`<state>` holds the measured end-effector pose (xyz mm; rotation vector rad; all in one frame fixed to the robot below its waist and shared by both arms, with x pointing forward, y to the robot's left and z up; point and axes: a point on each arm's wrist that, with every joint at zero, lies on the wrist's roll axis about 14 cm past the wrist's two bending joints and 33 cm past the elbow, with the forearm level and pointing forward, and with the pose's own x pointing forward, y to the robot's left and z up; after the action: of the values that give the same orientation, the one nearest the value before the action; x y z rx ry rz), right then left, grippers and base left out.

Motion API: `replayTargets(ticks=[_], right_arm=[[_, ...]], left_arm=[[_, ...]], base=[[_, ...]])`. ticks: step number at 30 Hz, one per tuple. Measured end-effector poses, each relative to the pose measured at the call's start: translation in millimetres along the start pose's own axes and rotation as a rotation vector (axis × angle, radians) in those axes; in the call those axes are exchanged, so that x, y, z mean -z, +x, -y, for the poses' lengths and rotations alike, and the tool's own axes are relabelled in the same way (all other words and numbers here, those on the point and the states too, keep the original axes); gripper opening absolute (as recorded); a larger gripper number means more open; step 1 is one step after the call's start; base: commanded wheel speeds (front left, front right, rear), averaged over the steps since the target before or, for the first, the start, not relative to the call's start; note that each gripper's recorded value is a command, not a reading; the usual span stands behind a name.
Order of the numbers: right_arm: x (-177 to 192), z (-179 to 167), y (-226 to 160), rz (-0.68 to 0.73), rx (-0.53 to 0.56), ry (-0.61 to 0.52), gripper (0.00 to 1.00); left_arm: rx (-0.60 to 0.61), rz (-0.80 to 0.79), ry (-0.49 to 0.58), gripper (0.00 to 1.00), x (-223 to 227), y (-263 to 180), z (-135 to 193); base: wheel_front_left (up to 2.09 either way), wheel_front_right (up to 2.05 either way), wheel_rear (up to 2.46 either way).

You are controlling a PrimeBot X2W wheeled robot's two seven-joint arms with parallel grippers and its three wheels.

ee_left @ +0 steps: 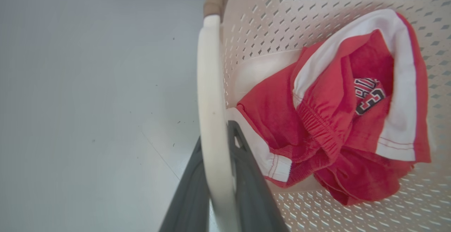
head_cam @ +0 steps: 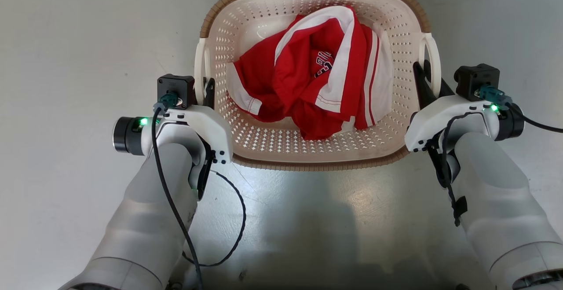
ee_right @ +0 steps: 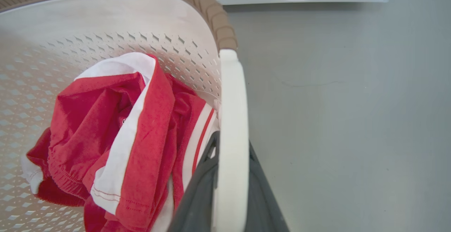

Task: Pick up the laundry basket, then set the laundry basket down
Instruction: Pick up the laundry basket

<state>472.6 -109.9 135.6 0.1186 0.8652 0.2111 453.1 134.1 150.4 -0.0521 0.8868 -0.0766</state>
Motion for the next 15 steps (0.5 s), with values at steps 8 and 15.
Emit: replayTargets(ticks=[8,15], right_arm=[[-19.0,-2.4,-12.3,0.030,0.001,0.003,0.00],[-40.0,-4.9,-27.2,0.069,0.000,-0.007,0.00]], left_arm=[[-0.007,0.038,-0.002,0.00,-18.3,-11.5,2.7],[-0.007,0.063,-0.015,0.00,-29.1,-26.5,6.4]], base=[[0.00,0.00,0.00],[0.00,0.00,0.00]])
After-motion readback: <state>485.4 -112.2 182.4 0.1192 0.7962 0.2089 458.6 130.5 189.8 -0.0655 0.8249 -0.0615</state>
